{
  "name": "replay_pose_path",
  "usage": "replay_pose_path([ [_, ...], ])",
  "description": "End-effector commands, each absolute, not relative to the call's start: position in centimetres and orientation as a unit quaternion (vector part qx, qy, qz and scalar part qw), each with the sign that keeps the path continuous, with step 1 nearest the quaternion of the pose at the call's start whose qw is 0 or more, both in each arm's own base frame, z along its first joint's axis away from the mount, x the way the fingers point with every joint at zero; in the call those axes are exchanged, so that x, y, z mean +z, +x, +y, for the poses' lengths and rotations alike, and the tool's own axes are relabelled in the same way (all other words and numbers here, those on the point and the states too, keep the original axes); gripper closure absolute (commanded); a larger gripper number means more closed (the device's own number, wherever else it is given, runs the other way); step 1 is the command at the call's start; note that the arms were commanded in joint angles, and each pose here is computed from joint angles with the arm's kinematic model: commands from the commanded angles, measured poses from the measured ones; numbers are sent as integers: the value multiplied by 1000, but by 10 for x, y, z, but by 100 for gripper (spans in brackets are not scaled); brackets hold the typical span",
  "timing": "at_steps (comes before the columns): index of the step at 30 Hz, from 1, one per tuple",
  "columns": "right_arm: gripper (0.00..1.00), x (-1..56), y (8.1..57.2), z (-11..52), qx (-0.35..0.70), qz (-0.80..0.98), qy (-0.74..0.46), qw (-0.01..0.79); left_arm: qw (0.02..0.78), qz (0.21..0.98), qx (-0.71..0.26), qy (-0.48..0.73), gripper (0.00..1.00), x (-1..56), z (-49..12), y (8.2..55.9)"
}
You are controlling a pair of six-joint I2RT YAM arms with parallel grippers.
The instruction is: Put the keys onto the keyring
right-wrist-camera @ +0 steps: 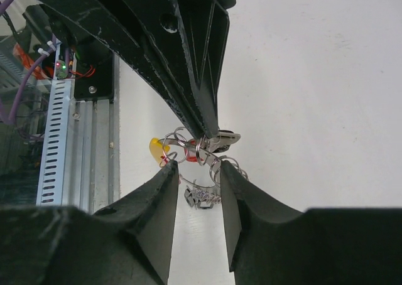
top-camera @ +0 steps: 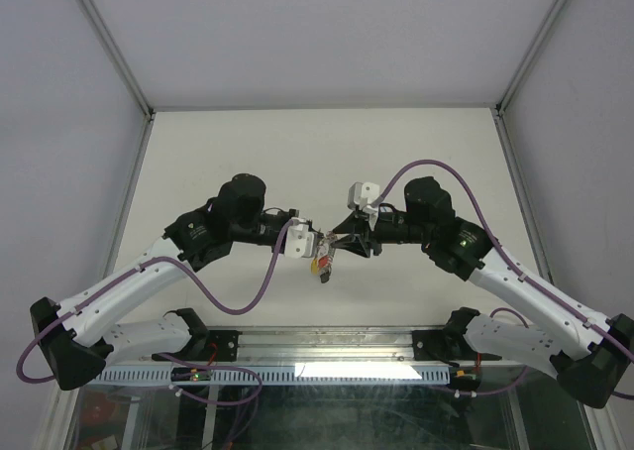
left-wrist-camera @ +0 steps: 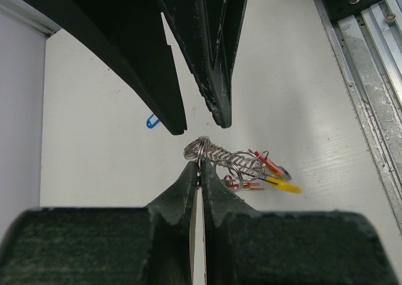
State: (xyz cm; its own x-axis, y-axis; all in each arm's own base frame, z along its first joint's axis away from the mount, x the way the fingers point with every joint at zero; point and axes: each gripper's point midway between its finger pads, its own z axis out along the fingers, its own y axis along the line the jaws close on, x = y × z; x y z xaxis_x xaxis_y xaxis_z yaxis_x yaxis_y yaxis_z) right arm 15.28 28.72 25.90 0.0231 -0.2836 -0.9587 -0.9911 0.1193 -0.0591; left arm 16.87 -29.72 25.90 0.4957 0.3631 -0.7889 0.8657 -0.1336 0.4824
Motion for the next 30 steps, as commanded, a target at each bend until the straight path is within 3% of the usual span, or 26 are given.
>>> replay_pose_path([
  [1, 64, 290, 148, 298, 413, 557, -538, 479, 533, 406, -240, 702, 100, 292, -302, 175],
  [15, 71, 286, 157, 309, 419, 567, -529, 471, 527, 410, -240, 705, 100, 290, -303, 175],
  [30, 88, 278, 160, 315, 422, 573, -533, 457, 523, 414, -242, 705, 100, 289, -305, 174],
])
